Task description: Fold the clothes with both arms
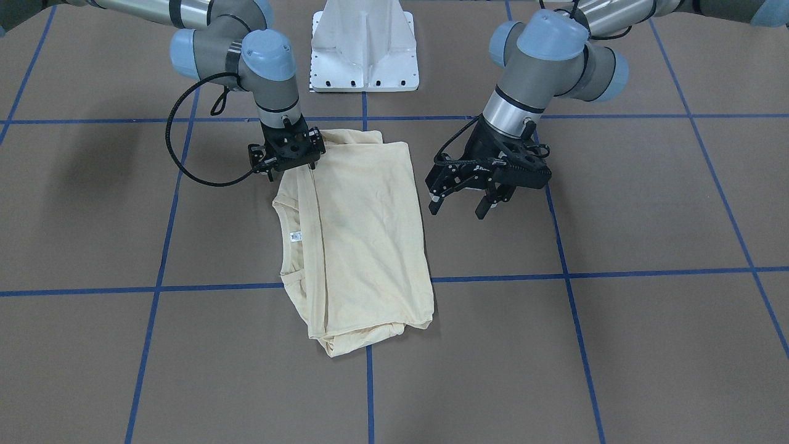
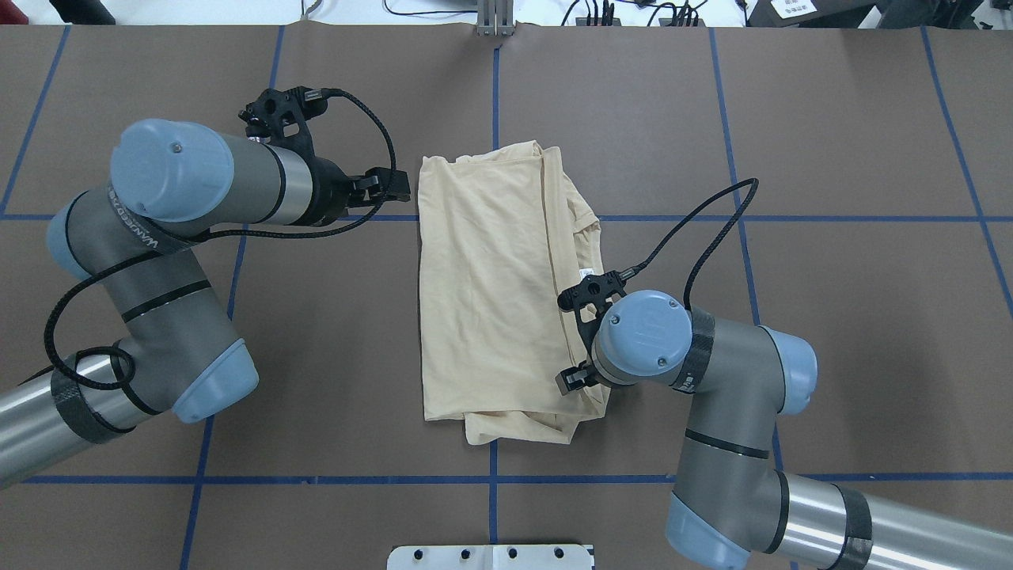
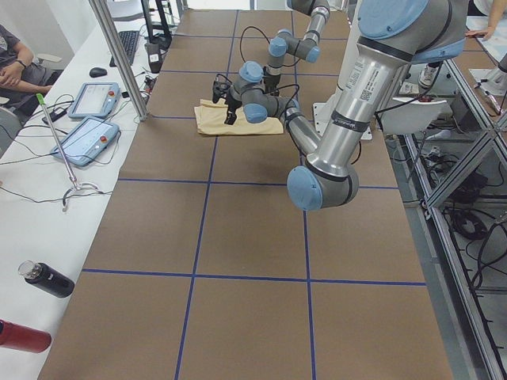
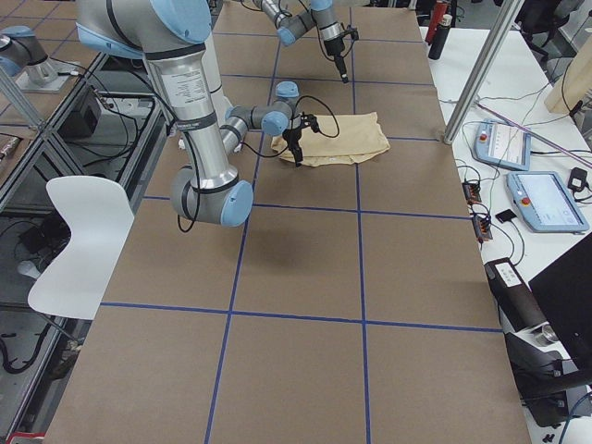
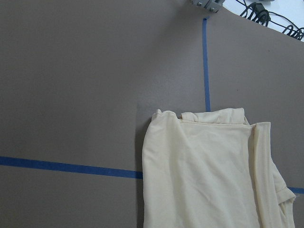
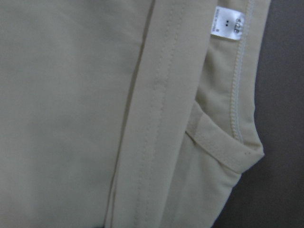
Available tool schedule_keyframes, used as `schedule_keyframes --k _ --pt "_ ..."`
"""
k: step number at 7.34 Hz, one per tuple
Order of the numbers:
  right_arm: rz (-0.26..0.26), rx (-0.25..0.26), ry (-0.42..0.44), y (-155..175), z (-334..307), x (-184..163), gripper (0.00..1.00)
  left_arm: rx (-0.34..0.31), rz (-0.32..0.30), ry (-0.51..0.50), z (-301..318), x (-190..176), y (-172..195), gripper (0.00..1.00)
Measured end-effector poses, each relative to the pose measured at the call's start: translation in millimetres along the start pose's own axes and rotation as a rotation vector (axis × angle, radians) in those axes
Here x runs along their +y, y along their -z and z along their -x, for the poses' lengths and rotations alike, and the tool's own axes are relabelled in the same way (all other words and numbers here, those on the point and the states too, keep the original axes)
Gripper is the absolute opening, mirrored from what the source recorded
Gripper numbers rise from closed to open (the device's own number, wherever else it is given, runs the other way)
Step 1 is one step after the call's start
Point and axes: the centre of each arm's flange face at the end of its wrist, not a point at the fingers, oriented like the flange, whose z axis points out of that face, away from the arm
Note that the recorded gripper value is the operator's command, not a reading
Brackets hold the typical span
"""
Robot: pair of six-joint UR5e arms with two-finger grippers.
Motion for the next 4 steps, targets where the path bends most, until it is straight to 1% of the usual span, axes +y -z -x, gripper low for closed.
schedule_keyframes --k 4 --pt "0.004 0.022 -0.015 -5.8 -21.1 -1.1 0.99 0.001 0.000 0.000 -0.3 0.1 0.1 1.00"
